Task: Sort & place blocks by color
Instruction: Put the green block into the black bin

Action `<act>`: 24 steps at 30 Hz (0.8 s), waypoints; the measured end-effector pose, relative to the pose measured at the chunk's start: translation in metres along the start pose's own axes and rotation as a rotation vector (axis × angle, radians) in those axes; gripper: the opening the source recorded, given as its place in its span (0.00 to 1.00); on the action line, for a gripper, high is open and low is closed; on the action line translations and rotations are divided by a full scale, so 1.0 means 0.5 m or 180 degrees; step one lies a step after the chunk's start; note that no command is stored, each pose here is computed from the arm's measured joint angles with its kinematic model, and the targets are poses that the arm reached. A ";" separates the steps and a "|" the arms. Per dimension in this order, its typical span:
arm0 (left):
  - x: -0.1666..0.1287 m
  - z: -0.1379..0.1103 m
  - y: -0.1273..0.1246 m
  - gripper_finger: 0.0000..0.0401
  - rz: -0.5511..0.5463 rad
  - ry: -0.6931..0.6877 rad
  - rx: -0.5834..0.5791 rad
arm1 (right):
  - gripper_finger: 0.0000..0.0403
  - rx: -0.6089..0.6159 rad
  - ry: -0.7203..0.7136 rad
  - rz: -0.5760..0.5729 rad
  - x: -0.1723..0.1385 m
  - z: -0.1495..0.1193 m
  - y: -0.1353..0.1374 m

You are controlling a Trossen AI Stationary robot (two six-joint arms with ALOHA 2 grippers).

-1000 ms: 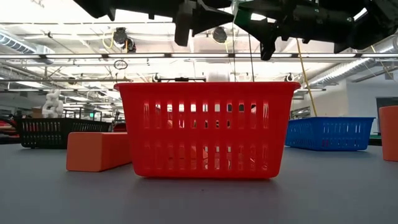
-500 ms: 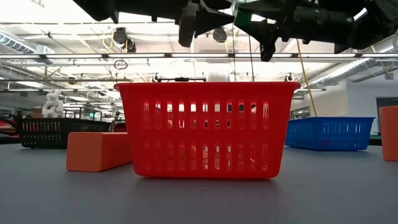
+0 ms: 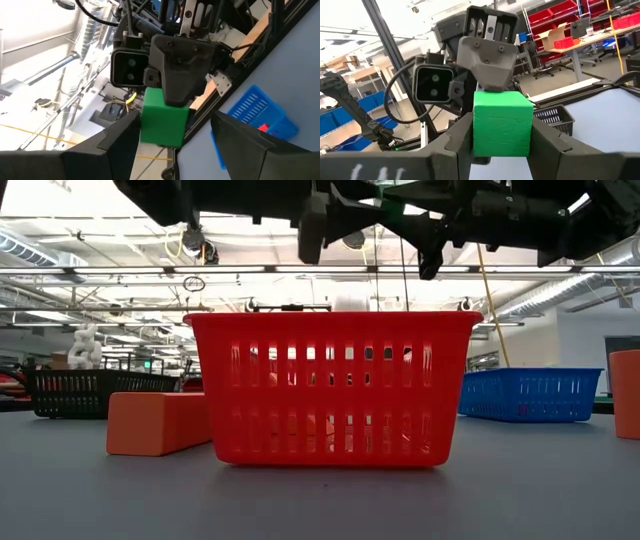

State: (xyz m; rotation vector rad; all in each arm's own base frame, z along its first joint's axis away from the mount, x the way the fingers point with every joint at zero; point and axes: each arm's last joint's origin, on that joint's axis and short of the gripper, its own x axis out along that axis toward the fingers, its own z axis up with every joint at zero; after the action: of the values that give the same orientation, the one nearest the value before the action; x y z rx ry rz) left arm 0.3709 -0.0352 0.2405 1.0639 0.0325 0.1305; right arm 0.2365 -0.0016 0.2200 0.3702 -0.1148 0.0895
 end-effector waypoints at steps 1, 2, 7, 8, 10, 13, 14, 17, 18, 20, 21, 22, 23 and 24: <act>0.004 0.000 -0.001 0.61 0.0004 -0.0002 0.0002 | 0.33 0.0000 0.0007 -0.0003 0.000 -0.001 0.000; 0.007 0.000 -0.003 0.61 -0.0004 0.0002 0.0009 | 0.33 0.0003 0.0023 -0.0008 0.000 -0.001 -0.001; 0.033 0.012 -0.006 0.61 -0.0003 -0.0031 -0.0004 | 0.33 0.0005 0.0047 -0.0018 0.003 -0.006 -0.003; 0.040 0.014 -0.006 0.61 0.0014 -0.0045 -0.0009 | 0.33 0.0006 0.0063 -0.0024 0.004 -0.009 -0.004; 0.044 0.013 -0.010 0.61 -0.0031 -0.0011 0.0021 | 0.33 0.0007 0.0088 -0.0031 0.005 -0.012 -0.005; 0.048 0.012 -0.013 0.61 -0.0069 0.0059 0.0028 | 0.33 0.0009 0.0090 -0.0034 0.006 -0.015 -0.006; 0.048 0.010 -0.013 0.61 -0.0040 0.0116 0.0024 | 0.33 0.0013 0.0082 -0.0033 0.006 -0.014 -0.006; 0.048 0.006 -0.012 0.61 0.0061 0.0339 0.0018 | 0.33 0.0011 0.0071 -0.0021 0.006 -0.013 -0.006; 0.048 0.005 -0.012 0.61 0.0086 0.0385 0.0014 | 0.33 0.0009 0.0066 0.0018 0.006 -0.012 -0.005; 0.048 0.003 -0.011 0.61 0.0128 0.0449 0.0002 | 0.33 0.0006 0.0062 0.0068 0.006 -0.011 -0.003; 0.048 0.003 -0.010 0.61 0.0144 0.0454 -0.0001 | 0.33 0.0006 0.0065 0.0075 0.006 -0.011 -0.003; 0.047 0.003 -0.009 0.61 0.0152 0.0454 -0.0006 | 0.33 0.0006 0.0067 0.0075 0.006 -0.011 -0.003; 0.047 0.004 -0.009 0.61 0.0154 0.0453 -0.0008 | 0.33 0.0006 0.0067 0.0074 0.006 -0.011 -0.003; 0.047 0.004 -0.009 0.61 0.0153 0.0452 -0.0006 | 0.33 0.0006 0.0067 0.0073 0.006 -0.011 -0.003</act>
State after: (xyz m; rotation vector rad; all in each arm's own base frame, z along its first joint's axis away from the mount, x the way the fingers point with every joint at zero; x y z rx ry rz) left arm 0.3948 -0.0362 0.2384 1.0524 0.1350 0.2495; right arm 0.2402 -0.0009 0.2146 0.3699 -0.0982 0.1160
